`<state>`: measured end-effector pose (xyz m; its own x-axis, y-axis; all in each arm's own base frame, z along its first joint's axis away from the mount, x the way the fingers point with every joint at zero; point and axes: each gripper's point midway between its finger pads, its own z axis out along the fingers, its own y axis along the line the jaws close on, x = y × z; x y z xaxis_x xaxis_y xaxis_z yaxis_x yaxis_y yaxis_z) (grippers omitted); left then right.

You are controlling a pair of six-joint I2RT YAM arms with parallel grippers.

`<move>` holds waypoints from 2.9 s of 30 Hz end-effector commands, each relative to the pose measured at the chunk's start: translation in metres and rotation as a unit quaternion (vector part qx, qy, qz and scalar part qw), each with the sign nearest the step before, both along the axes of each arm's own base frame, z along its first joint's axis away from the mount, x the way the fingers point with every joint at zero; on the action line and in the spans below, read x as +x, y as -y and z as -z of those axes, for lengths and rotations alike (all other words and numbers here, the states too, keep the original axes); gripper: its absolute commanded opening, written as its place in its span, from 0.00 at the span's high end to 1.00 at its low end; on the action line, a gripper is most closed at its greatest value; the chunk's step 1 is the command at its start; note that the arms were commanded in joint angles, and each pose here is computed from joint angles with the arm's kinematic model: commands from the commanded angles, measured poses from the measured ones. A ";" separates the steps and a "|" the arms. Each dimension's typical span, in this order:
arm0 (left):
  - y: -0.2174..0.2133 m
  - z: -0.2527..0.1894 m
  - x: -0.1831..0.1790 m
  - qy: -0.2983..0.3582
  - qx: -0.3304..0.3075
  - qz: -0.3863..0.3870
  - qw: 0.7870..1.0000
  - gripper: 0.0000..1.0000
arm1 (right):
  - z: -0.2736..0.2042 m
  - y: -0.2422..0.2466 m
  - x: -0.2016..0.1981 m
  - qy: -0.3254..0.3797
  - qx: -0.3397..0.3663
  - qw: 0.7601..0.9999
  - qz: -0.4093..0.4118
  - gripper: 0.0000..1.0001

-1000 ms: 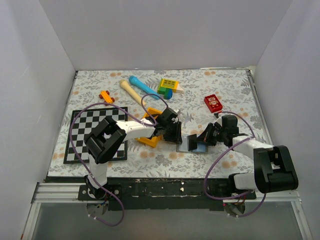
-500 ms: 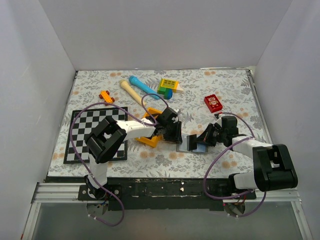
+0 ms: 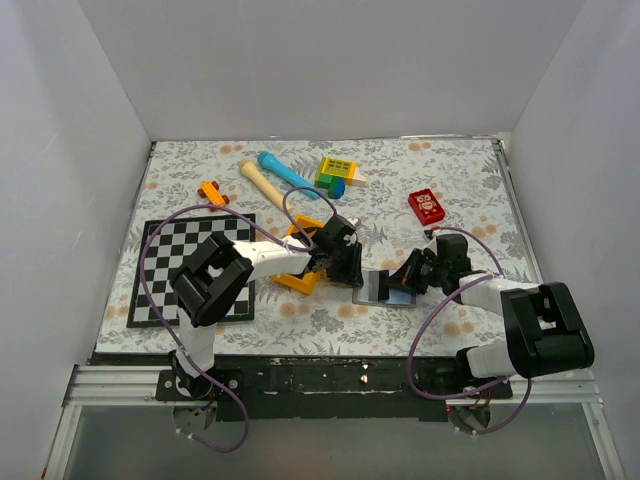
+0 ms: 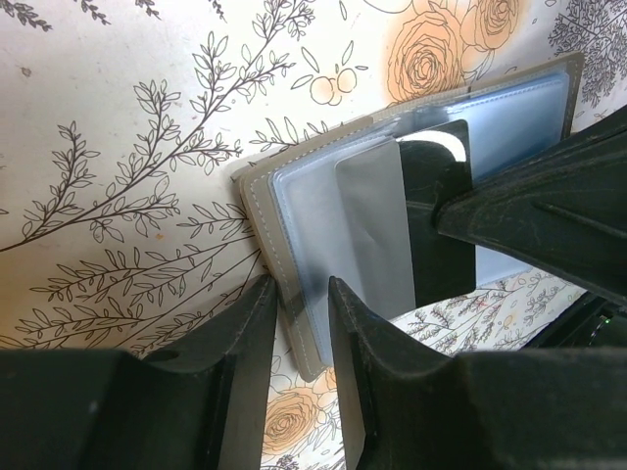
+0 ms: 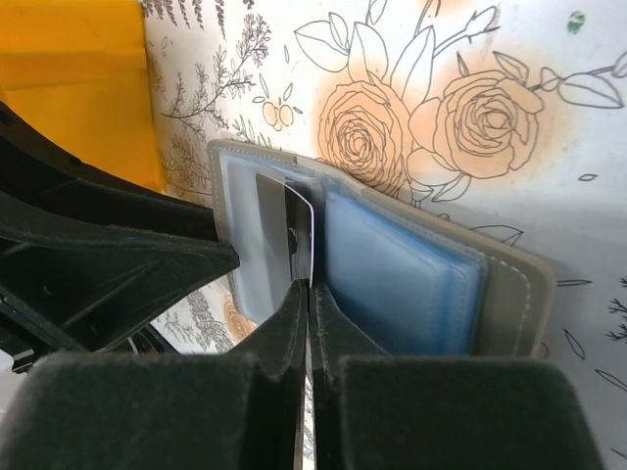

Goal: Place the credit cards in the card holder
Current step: Insert the credit card into the card holder.

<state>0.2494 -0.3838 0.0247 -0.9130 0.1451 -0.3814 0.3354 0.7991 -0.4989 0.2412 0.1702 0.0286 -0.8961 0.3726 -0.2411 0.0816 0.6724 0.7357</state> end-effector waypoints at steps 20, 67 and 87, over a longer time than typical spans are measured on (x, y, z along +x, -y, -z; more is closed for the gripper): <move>0.006 0.001 -0.011 -0.001 -0.002 0.016 1.000 0.75 | 0.017 -0.014 -0.016 -0.019 -0.053 0.998 -0.022 0.82; 0.007 0.003 -0.013 -0.005 -0.006 0.017 1.000 0.76 | -0.009 -0.004 -0.022 -0.013 -0.128 0.990 -0.066 0.99; 0.005 0.001 -0.017 -0.005 -0.011 0.016 1.000 0.76 | -0.003 -0.018 -0.022 -0.012 -0.104 0.993 -0.060 0.99</move>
<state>0.2423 -0.3931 0.0241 -0.9100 0.1512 -0.3860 0.3511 0.7763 -0.5235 0.2065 0.1789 0.0209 -0.9535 0.1953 -0.2295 0.0417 0.8398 0.5413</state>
